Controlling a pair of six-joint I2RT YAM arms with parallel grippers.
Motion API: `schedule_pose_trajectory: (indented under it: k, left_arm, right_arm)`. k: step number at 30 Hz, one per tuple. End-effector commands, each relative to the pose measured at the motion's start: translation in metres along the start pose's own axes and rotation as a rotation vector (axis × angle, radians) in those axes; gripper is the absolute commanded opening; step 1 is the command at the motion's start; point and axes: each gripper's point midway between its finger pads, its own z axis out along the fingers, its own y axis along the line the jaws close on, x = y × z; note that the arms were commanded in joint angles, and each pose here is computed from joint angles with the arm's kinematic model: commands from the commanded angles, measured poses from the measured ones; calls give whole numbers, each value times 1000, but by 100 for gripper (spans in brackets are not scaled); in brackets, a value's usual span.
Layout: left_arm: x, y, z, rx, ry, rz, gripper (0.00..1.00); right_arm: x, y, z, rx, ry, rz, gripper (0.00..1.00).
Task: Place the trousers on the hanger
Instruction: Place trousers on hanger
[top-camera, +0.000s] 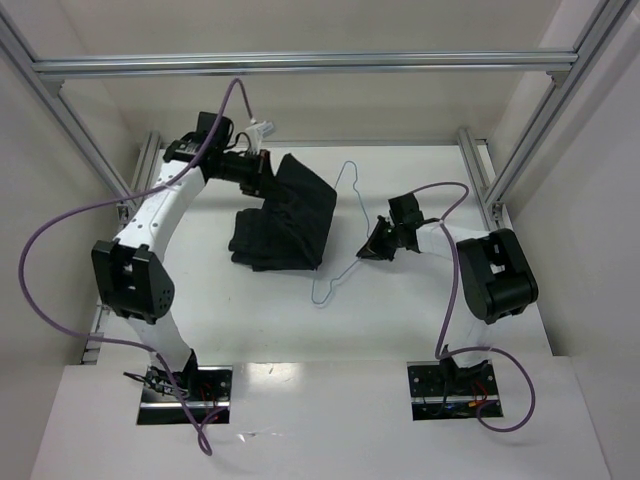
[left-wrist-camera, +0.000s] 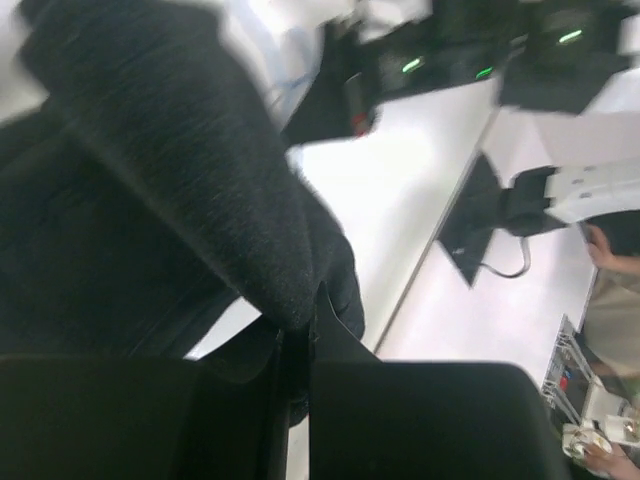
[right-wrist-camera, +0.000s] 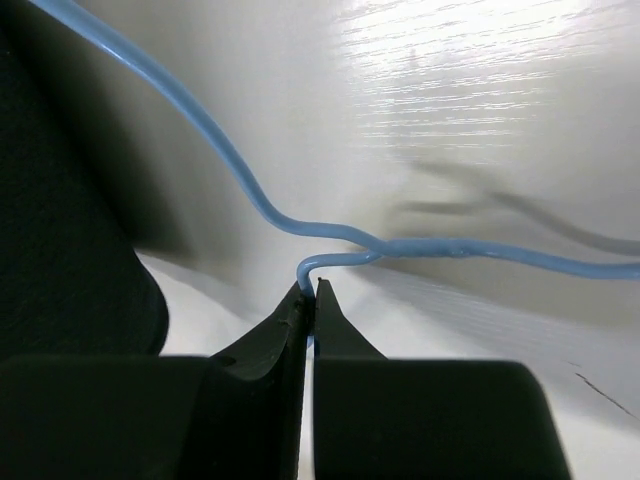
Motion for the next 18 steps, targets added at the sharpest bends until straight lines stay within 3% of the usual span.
schedule_pose_trajectory:
  k: [1,7,11,18]
  left_arm:
    - [10,25,-29,-82,-78,80,0]
    - [96,128,-23,-411,55,37,1]
    - [119,171,-26,-590,68,35,1]
    - [189,242,-19,-794,263,-71,5]
  right_arm:
    - [-6,-38,-6,155,-40,43,0]
    - [-8,-44,-9,179,-52,53,0]
    - [-24,-34,-22,180,-122,37,0]
    - [-39,-3,-47,82,-201,-19,0]
